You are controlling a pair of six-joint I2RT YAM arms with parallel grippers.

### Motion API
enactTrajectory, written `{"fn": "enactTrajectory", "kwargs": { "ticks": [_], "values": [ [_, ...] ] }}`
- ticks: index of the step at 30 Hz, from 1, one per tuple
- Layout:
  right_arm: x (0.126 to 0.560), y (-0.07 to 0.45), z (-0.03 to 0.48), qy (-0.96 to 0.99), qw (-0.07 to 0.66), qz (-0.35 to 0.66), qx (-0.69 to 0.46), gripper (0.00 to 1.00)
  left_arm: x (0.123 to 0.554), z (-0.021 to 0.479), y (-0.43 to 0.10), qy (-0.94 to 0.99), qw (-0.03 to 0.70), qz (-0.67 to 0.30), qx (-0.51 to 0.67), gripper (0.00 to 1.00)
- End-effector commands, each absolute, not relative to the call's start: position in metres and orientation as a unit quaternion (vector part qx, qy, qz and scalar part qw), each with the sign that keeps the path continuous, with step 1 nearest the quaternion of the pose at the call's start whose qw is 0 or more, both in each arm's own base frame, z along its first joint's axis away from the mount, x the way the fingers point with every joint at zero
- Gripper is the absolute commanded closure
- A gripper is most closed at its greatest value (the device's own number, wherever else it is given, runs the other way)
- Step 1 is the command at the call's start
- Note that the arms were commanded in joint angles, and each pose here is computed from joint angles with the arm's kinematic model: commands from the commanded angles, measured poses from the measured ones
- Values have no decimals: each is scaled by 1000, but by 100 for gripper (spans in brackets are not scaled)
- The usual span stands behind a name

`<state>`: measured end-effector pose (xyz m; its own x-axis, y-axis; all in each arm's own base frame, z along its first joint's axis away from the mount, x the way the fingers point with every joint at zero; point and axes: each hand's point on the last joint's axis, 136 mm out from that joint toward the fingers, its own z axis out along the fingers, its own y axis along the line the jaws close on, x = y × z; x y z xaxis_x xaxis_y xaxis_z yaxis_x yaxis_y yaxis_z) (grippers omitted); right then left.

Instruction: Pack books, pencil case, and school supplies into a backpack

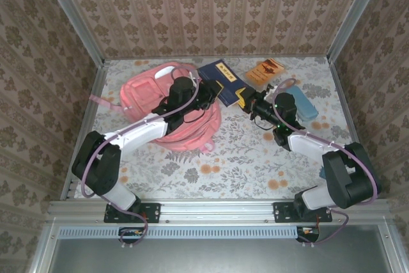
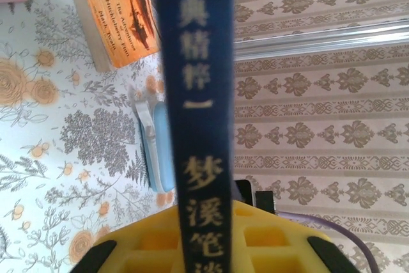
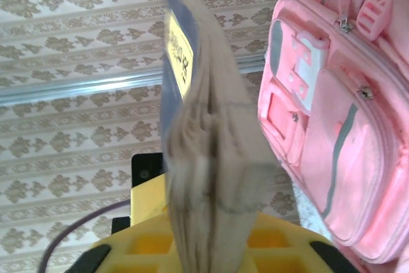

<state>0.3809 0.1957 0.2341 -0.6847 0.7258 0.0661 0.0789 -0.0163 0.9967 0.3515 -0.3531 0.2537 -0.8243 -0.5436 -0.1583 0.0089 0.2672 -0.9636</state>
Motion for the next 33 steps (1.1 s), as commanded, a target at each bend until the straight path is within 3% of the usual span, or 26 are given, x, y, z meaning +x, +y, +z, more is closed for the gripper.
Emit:
{"fn": "enactTrajectory", "kwargs": {
  "ticks": [1,4,6,10,17,25,33],
  "values": [
    [381,184,248,672,291,609,305,93,340,258,-342,768,237,-572,-162,59],
    [374,174,243,711,318,553,295,97,337,235,-322,803,234,-521,-171,33],
    [367,165,242,734,336,517,285,98,333,219,-302,834,241,-466,-171,21],
    [353,138,238,781,360,433,271,98,325,203,-267,887,272,-355,-117,6],
    [329,102,235,830,382,327,242,97,314,185,-230,943,275,-180,51,3],
    [320,98,235,842,380,309,227,98,321,162,-215,952,246,-65,169,2],
    [319,100,226,845,368,311,233,98,336,123,-219,949,198,-3,244,24]
  ]
}}
